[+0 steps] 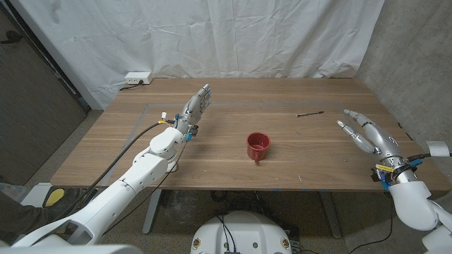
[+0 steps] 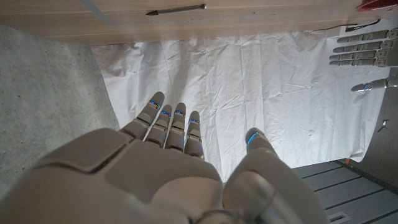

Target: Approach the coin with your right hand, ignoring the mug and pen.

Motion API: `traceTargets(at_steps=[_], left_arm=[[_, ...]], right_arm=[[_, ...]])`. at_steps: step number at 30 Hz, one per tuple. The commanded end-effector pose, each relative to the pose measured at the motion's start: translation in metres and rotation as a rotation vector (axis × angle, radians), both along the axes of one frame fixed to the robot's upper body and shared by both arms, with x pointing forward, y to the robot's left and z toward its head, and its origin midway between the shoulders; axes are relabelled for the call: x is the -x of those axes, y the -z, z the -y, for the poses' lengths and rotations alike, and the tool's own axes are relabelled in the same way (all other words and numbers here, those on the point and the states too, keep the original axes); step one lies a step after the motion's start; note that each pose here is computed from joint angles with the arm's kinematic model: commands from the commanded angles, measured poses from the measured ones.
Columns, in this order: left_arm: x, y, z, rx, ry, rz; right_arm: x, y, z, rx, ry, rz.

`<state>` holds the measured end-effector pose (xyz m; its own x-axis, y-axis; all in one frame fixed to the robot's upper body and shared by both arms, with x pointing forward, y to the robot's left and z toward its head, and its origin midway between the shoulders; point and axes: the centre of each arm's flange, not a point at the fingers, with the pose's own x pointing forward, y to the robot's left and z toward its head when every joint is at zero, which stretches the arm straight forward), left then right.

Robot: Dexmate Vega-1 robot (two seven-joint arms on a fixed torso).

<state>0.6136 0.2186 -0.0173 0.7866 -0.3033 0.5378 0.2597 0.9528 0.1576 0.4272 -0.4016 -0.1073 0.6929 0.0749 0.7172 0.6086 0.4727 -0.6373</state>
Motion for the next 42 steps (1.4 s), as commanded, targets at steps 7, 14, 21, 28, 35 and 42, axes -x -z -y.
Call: traceTargets(at_steps=[7,14,21,28,35,42], left_arm=[[0.0028,-0.0014,0.0012,-0.011,-0.011,0.001],[0.0021,0.0007,0.0017,-0.009,-0.008,-0.001],[0.0016,0.0023,0.0022,-0.008,-0.008,-0.004],[0.0015,0.0020,0.0025,-0.006,-0.009,-0.002],[0.0005,0.0013,0.0042,-0.011,-0.006,-0.003],[0.0002,0.0000,0.0059,-0.014,-0.006,-0.004]], right_arm=[[-0.0076,0.0116,0.0011,0.071,0.085,0.025],[-0.0089,0.0126,0.0012,0.087,0.105,0.017],[-0.0115,0.0139,0.0008,0.111,0.129,-0.002],[-0.0131,0.0142,-0.0006,0.149,0.162,-0.021],[-0.0152,0.0150,-0.0021,0.169,0.176,-0.034],[-0.0164,0.0155,-0.0025,0.177,0.179,-0.051]])
